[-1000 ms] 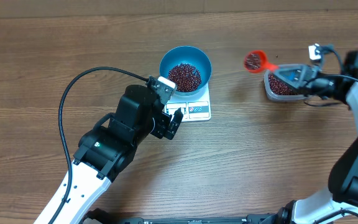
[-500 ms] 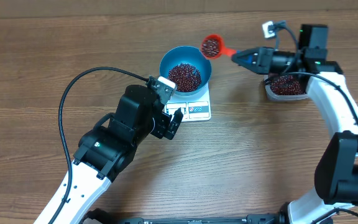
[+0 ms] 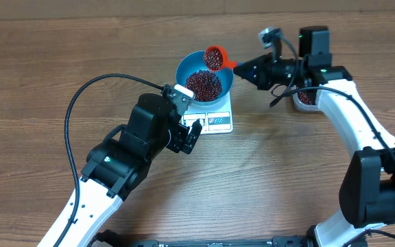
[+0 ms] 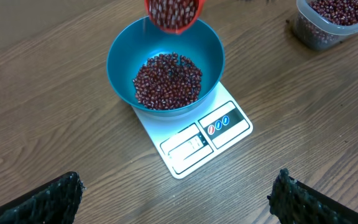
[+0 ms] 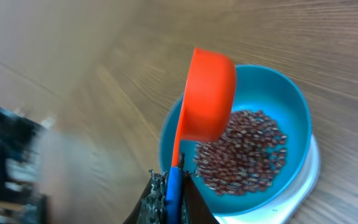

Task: Scoop item into bowl and weigh 150g on scale
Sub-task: 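Lift the filled red scoop and carry it left over the teal bowl, then tip the red scoop to pour beans into the teal bowl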

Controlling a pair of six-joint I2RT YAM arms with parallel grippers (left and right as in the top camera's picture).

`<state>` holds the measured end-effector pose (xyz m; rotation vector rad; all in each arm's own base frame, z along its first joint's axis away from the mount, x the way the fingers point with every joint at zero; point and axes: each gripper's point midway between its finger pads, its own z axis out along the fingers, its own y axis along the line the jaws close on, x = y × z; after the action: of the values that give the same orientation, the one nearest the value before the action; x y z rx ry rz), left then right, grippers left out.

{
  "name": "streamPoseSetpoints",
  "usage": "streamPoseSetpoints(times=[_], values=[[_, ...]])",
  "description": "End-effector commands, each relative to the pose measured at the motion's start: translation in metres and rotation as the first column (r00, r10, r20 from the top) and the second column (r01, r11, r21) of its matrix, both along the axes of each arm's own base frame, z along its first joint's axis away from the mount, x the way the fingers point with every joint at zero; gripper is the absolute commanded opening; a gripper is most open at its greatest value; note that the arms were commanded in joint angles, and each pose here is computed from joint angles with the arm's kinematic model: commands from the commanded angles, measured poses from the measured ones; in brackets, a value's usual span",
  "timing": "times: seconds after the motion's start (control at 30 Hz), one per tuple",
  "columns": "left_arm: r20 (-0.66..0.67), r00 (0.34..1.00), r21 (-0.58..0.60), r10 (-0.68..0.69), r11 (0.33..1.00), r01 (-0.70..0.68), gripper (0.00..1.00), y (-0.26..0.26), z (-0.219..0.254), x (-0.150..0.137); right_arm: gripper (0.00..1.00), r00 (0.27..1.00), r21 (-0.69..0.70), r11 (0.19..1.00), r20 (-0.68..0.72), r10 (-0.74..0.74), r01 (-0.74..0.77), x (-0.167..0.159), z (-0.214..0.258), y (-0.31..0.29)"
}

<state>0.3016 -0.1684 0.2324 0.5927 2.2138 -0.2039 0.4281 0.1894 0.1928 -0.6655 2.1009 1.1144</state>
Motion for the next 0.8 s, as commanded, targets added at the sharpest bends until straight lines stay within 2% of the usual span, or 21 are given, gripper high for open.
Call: streamPoseSetpoints(times=[0.0,0.33,0.77], values=[[0.002,1.000,0.015,-0.010,1.000,0.010,1.00,0.001,-0.002,0.000,0.04,0.983,-0.154,0.988,0.179,0.030,-0.002,0.012,-0.003,-0.001],[0.002,1.000,0.015,-0.010,1.000,0.010,0.99,0.001,-0.002,0.000,0.04,0.923,-0.290,0.954,0.341,0.179,-0.078,0.010,-0.010,0.004],[0.002,1.000,0.015,-0.010,1.000,0.010,1.00,0.001,-0.002,0.000,0.04,0.785,-0.431,0.889,0.494,0.374,-0.154,0.006,-0.013,0.004]])
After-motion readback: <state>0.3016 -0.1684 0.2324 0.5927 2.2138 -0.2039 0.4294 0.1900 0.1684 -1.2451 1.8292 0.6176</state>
